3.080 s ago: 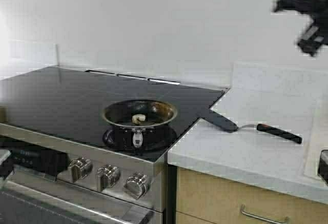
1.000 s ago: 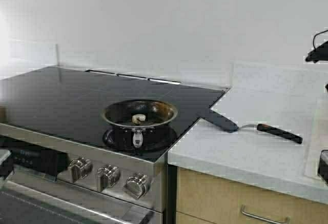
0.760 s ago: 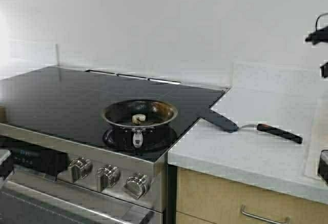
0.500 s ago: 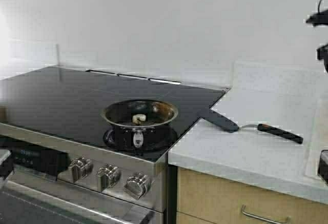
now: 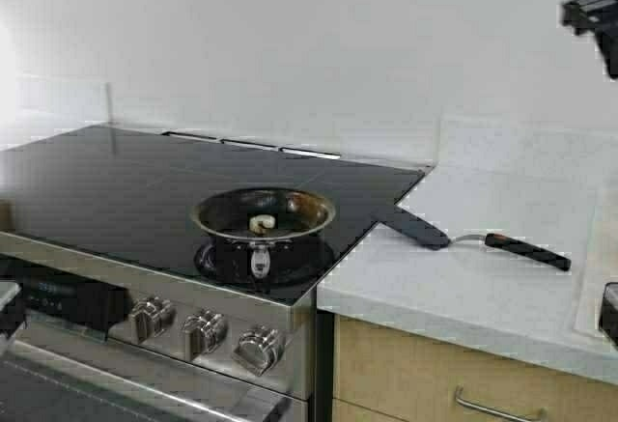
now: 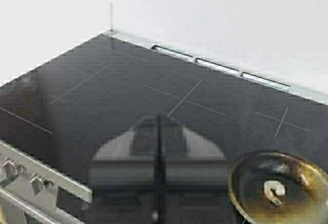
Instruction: Add oil to the pan and cook the shrimp and serve it
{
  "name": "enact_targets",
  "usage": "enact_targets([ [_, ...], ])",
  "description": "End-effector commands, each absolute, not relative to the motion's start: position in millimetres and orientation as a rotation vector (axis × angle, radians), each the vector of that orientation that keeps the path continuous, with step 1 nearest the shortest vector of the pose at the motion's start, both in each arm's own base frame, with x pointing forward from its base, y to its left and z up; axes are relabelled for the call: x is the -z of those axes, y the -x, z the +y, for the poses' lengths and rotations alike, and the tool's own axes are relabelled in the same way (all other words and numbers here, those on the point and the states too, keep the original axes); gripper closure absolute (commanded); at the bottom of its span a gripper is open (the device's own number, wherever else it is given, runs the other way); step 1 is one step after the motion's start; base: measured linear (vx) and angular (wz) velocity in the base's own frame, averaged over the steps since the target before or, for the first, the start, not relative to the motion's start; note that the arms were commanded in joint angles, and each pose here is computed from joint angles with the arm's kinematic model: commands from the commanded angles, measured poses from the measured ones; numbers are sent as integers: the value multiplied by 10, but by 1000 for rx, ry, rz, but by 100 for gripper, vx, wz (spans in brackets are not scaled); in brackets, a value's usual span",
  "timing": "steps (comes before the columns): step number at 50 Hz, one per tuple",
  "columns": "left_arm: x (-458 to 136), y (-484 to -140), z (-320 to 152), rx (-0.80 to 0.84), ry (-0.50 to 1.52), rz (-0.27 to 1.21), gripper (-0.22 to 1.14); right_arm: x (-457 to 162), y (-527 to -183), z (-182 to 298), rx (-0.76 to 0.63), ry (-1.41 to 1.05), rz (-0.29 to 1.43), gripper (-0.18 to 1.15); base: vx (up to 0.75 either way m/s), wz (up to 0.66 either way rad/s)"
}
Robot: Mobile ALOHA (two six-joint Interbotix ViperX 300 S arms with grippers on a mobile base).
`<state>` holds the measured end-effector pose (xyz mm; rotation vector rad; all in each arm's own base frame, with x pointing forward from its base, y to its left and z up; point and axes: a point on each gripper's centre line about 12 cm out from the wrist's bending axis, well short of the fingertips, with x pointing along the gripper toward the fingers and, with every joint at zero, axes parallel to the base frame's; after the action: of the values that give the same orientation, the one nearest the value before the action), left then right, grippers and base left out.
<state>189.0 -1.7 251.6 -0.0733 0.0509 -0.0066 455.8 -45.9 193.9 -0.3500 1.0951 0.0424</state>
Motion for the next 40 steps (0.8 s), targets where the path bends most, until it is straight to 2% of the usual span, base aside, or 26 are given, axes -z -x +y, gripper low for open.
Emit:
enact_targets([
  [1, -2615, -1916, -11, 5, 72, 25, 89, -2262, -4502, -262, -51, 344, 1010, 69, 0, 0],
  [8, -2617, -1916, -11, 5, 72, 23, 89, -2262, -4424, 6, -85, 322, 978, 81, 0, 0],
  [15, -2617, -1916, -11, 5, 72, 23, 89, -2273, -4287, 309, -116, 228, 866, 93, 0, 0],
  [27, -2628, -1913, -11, 5, 72, 20, 89, -2254, -3846, 749, -145, -50, 689, 90, 0, 0],
  [40, -2624, -1909, -12, 5, 72, 20, 89, -2096, -3321, 863, -150, -257, 635, 90, 0, 0],
])
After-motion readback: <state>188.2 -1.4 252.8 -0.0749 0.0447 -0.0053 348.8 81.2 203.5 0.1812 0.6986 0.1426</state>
